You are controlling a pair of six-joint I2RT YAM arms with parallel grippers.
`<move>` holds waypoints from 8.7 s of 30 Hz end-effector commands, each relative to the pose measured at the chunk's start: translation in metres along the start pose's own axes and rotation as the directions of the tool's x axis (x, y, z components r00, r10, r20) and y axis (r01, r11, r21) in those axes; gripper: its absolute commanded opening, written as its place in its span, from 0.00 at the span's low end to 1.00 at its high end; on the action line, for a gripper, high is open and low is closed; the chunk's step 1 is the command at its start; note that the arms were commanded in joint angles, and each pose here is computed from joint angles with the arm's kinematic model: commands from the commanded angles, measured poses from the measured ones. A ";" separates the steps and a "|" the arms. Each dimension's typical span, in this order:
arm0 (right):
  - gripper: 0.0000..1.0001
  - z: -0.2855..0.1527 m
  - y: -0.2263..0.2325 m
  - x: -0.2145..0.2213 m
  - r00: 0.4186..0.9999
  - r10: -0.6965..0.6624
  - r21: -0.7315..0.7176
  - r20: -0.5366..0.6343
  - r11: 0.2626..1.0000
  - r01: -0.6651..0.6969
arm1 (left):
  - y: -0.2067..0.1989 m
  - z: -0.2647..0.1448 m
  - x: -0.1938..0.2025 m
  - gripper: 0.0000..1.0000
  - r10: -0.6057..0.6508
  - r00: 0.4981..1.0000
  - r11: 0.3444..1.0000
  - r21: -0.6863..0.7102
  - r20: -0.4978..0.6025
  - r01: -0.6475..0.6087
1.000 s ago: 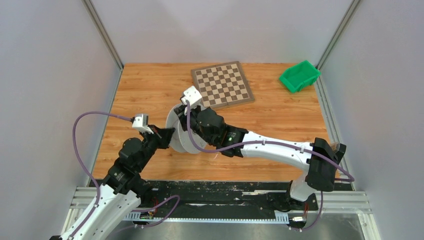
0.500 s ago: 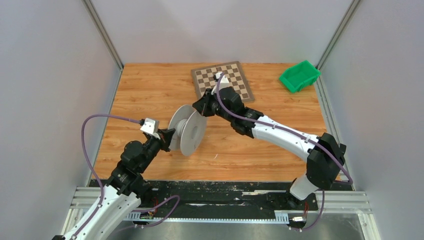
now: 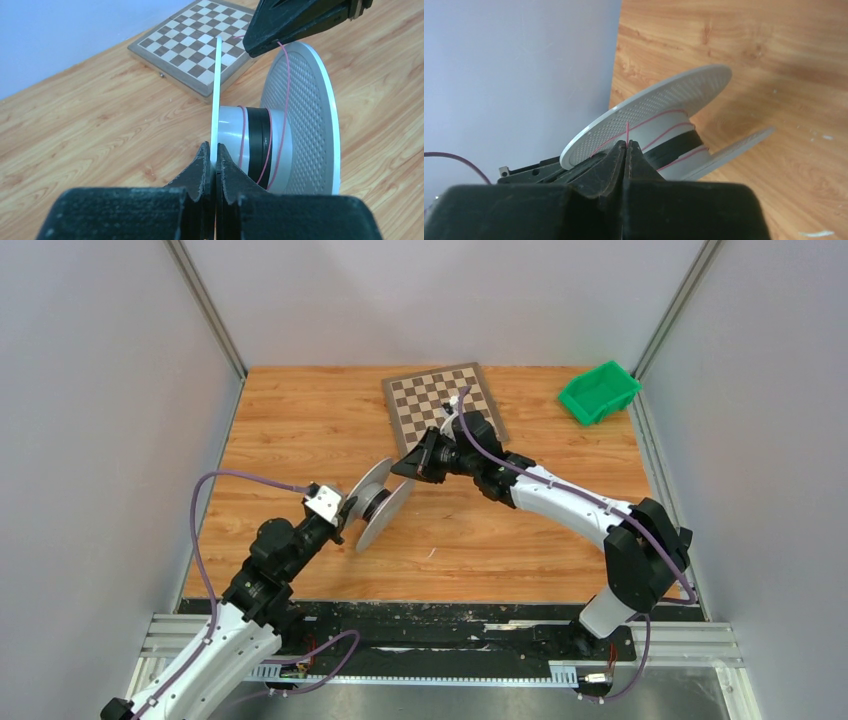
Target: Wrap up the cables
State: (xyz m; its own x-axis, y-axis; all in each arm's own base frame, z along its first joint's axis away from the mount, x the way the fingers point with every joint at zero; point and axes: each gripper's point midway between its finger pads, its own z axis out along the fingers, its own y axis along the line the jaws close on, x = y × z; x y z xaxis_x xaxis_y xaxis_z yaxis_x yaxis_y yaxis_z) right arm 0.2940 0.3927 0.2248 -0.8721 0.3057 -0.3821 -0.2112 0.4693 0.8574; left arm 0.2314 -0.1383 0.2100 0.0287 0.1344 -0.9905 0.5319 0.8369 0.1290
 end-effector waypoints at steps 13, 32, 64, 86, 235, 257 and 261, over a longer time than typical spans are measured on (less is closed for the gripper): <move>0.00 -0.013 -0.044 0.055 0.878 0.427 0.242 -0.217 0.894 -0.376 | 0.003 -0.007 -0.106 0.00 0.201 0.879 0.978 -0.040 0.433 -0.204; 0.02 0.006 -0.058 0.042 0.858 0.473 0.263 -0.201 0.870 -0.418 | -0.007 -0.005 -0.101 0.00 0.213 0.879 0.971 0.008 0.426 -0.239; 0.32 -0.021 -0.065 0.021 0.860 0.497 0.209 -0.111 0.858 -0.469 | 0.003 0.005 -0.066 0.00 0.186 0.958 0.981 0.007 0.219 -0.192; 0.41 -0.111 -0.027 -0.038 0.937 -0.309 -0.002 0.164 0.950 0.313 | 0.017 -0.004 -0.051 0.00 -0.136 0.984 0.985 -0.090 0.113 0.146; 0.00 -0.062 0.150 0.078 -0.147 -0.895 0.604 0.422 0.156 0.781 | 0.014 -0.037 -0.197 0.00 -0.891 0.347 0.406 0.174 0.292 0.897; 0.00 -0.015 0.094 0.085 -0.009 -0.966 0.547 0.260 0.139 0.826 | 0.019 -0.031 -0.132 0.00 -0.947 0.179 0.186 0.003 0.268 0.983; 0.00 -0.014 0.090 0.090 -0.001 -0.962 0.501 0.271 0.141 0.854 | 0.015 -0.031 -0.124 0.00 -0.960 0.105 0.113 0.016 0.258 0.993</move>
State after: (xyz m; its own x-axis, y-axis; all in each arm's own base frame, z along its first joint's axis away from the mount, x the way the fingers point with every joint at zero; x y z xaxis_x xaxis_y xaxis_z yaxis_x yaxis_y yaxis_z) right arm 0.1861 0.4543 0.2835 0.3599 -0.2251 -0.9054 -0.5101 0.7651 -0.3930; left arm 0.2188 -0.1210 0.2899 -0.2936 -0.8577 -0.4221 0.0045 0.4403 -0.8978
